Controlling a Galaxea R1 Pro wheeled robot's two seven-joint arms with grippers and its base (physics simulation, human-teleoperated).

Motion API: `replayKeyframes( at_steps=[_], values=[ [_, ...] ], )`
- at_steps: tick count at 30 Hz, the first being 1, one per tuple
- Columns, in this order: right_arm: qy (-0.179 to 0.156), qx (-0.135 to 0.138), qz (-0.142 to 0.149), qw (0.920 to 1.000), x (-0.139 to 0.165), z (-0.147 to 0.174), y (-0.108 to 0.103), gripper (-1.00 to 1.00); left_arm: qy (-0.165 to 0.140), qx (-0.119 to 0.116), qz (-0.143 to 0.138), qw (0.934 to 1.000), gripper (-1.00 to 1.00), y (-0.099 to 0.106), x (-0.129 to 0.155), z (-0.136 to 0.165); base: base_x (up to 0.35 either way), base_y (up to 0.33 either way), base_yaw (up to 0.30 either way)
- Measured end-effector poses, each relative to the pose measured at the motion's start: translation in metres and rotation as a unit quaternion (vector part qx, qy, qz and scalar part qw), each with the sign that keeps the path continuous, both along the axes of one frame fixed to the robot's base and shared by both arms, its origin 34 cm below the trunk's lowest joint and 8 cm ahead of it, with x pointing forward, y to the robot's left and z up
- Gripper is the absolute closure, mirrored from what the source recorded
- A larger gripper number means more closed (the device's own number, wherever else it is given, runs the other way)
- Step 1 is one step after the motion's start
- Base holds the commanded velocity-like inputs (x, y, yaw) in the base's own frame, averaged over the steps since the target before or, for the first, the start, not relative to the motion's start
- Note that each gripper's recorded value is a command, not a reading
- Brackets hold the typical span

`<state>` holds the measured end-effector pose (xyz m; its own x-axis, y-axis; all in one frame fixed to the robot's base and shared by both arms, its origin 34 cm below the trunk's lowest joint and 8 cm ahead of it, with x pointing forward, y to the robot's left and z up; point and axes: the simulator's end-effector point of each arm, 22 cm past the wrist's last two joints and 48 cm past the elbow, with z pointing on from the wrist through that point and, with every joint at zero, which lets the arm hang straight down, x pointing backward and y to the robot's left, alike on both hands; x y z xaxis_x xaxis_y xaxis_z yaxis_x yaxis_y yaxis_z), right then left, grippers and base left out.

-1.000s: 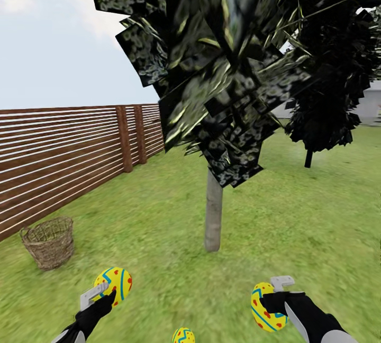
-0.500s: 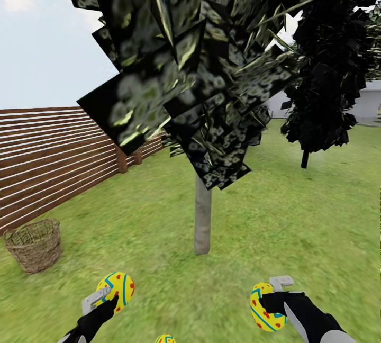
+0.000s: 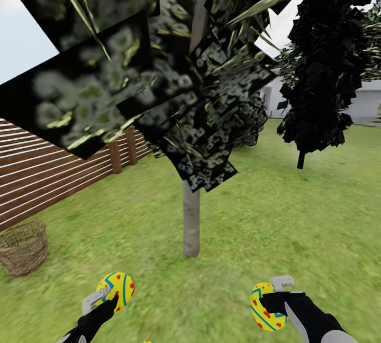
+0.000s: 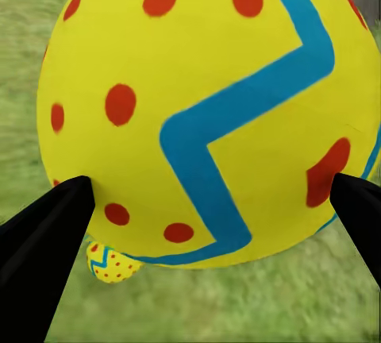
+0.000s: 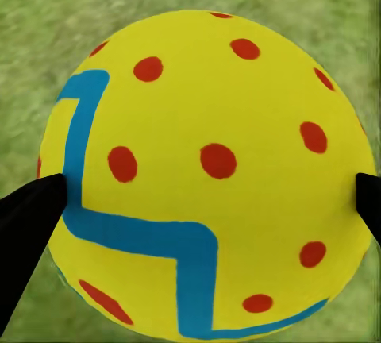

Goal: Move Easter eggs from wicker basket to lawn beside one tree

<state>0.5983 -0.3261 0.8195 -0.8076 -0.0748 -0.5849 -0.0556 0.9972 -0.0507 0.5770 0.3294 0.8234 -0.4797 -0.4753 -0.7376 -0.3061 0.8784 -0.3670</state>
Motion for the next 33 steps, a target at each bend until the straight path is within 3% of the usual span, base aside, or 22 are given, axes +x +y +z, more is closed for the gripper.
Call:
replayKeyframes(
  at_steps=[3,6,9,14,17,19,33],
  values=[
    [-0.003,-0.011,-0.013,0.9998,-0.001,0.004,-0.027,1.00,0.008,0.000,-0.006,0.9999,1.00,-0.004,-0.003,-0.005,0.126,-0.309,0.000],
    [-0.003,-0.013,-0.015,0.9998,0.000,0.005,-0.031,1.00,0.024,0.024,-0.030,0.9990,1.00,-0.005,-0.008,-0.011,0.185,-0.276,0.000],
    [-0.003,-0.014,-0.016,0.9998,-0.001,0.005,-0.033,1.00,0.031,0.034,-0.030,0.9985,1.00,0.007,-0.007,-0.008,0.189,-0.269,0.000],
    [-0.002,-0.013,-0.012,0.9998,-0.001,0.004,-0.027,1.00,0.105,-0.003,-0.045,0.9934,1.00,-0.005,-0.028,-0.031,0.164,-0.278,0.000],
    [-0.001,-0.013,-0.012,0.9998,-0.001,0.003,-0.026,1.00,0.167,0.010,-0.074,0.9831,1.00,-0.004,-0.049,-0.046,0.129,-0.210,0.000],
    [0.000,-0.014,-0.013,0.9998,-0.001,0.004,-0.028,1.00,0.189,0.010,-0.076,0.9790,1.00,0.002,-0.055,-0.047,0.137,-0.207,0.000],
    [0.002,-0.013,-0.008,0.9999,-0.002,0.002,-0.022,1.00,0.196,0.000,-0.089,0.9765,1.00,-0.020,-0.058,-0.052,0.130,-0.297,0.000]
  ],
)
